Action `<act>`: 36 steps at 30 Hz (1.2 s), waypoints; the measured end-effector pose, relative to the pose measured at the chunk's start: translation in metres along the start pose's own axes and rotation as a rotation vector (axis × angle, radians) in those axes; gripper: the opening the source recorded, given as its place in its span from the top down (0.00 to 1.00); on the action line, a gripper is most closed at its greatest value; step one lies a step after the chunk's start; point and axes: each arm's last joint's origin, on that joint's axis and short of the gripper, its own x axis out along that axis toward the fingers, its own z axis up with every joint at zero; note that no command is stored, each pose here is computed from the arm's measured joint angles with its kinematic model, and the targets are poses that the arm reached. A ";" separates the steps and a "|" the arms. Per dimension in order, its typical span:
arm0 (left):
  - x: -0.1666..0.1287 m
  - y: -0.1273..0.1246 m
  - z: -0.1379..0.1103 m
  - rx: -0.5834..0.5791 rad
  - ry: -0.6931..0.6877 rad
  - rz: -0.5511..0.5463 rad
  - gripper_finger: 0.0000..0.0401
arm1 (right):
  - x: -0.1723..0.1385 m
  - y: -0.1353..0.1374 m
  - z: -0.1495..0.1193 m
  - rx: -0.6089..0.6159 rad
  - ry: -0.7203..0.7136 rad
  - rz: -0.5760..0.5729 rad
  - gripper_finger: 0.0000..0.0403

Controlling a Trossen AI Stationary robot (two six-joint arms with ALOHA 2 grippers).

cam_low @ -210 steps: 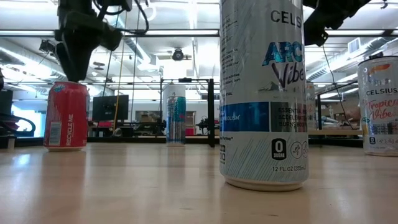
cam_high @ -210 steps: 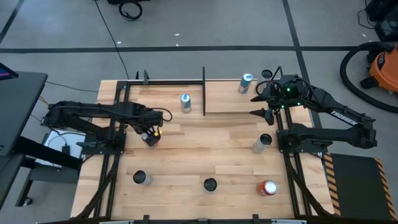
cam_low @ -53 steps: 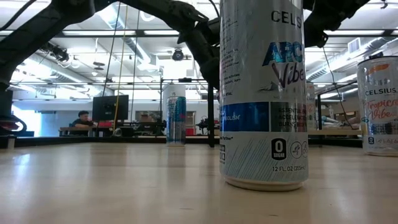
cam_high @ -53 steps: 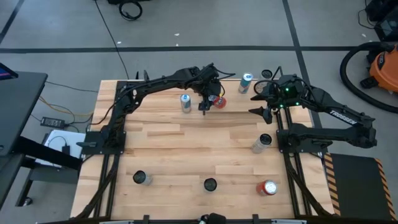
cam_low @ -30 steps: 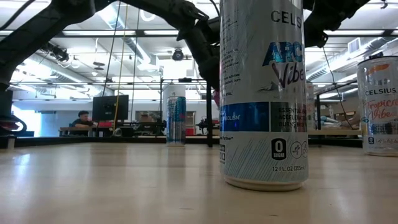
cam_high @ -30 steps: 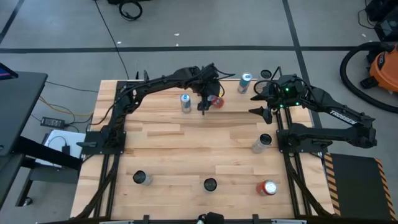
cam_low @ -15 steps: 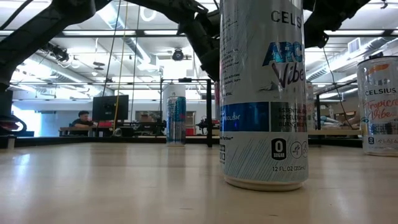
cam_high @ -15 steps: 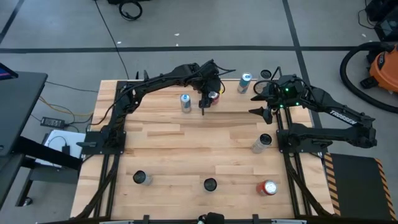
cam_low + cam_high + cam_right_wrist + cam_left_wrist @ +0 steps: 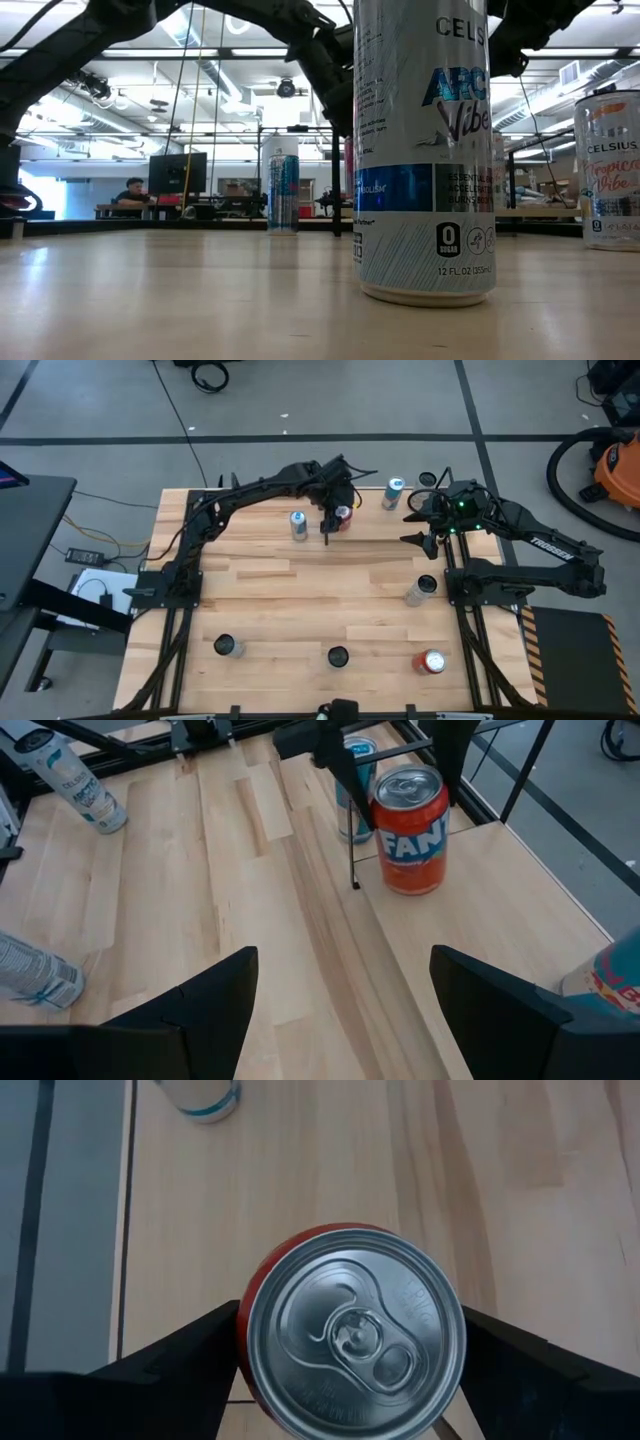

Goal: Place canned beverage on shelf
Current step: Put the left red soda can on the shelf

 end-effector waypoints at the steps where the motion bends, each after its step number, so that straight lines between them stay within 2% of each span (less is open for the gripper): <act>1: 0.000 0.001 0.000 -0.007 0.000 0.001 0.17 | 0.000 0.000 0.000 0.000 0.000 0.000 0.24; 8: 0.000 0.000 -0.002 -0.028 0.009 -0.013 0.17 | 0.000 0.000 0.000 0.000 -0.001 0.000 0.24; 16: 0.013 0.000 -0.002 -0.037 0.004 -0.031 0.17 | 0.000 0.000 0.000 0.000 -0.001 0.000 0.24; 36: 0.013 0.000 -0.002 -0.057 0.002 -0.026 0.17 | 0.000 0.000 0.000 0.001 0.002 0.000 0.24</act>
